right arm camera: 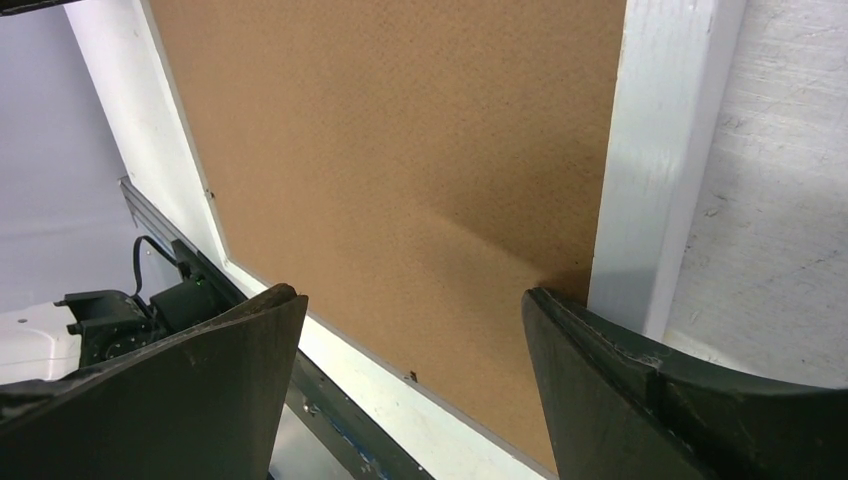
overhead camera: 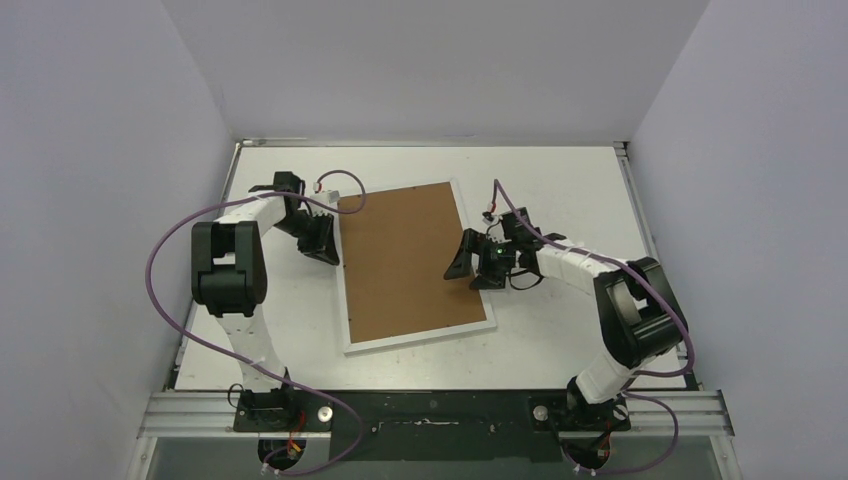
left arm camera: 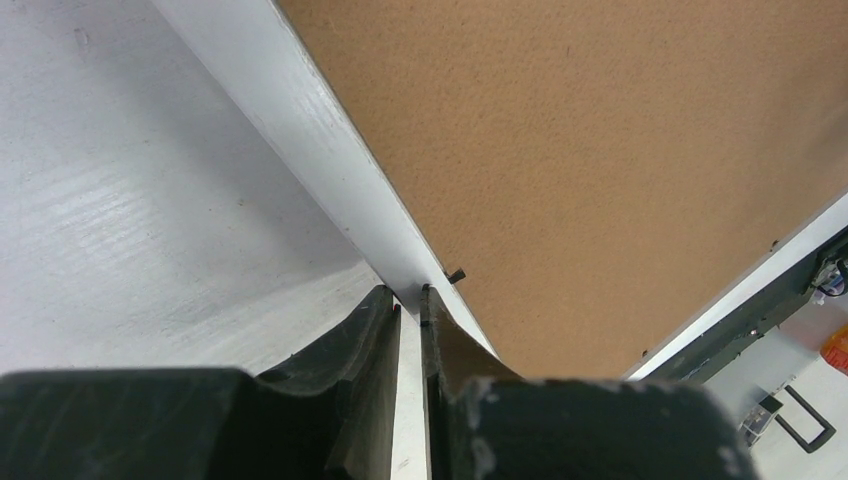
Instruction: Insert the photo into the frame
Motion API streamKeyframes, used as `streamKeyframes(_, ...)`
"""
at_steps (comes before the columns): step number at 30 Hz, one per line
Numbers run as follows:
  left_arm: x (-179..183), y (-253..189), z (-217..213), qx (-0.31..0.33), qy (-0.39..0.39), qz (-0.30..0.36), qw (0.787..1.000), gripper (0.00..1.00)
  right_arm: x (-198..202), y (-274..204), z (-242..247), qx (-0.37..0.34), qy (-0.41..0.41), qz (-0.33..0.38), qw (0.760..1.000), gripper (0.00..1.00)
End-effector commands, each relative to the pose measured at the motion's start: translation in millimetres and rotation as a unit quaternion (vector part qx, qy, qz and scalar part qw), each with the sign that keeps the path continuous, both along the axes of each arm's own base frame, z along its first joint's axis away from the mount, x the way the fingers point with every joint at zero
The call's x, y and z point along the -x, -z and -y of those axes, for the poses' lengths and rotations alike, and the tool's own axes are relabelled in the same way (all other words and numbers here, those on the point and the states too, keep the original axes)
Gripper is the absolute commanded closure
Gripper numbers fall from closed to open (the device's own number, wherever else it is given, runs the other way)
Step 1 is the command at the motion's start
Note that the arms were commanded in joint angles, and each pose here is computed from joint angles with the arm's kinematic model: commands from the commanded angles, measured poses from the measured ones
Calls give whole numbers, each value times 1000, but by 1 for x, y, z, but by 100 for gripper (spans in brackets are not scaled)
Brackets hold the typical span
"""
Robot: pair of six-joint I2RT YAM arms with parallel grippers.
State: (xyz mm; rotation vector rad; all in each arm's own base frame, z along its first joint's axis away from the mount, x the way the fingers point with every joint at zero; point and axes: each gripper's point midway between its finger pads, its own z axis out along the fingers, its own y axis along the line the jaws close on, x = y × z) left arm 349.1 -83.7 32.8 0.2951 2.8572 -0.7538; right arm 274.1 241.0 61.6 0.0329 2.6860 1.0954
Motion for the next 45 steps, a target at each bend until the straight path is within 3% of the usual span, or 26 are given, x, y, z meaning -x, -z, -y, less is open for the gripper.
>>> streamKeyframes(1,-2,8,7,-10,24,18,999,90,-1,11,9,46,-8,-7,999,17)
streamKeyframes(8,-7,3,3,-8,19,22,1000,91,-75,-67,21,-21,29,77,996,16)
streamKeyframes(16,-7,5,-1,-15,18,22,999,91,-112,-52,20,-15,39,83,996,16)
streamKeyframes(45,-7,0,-2,-16,25,30,999,93,-125,-22,-1,-29,34,59,997,17)
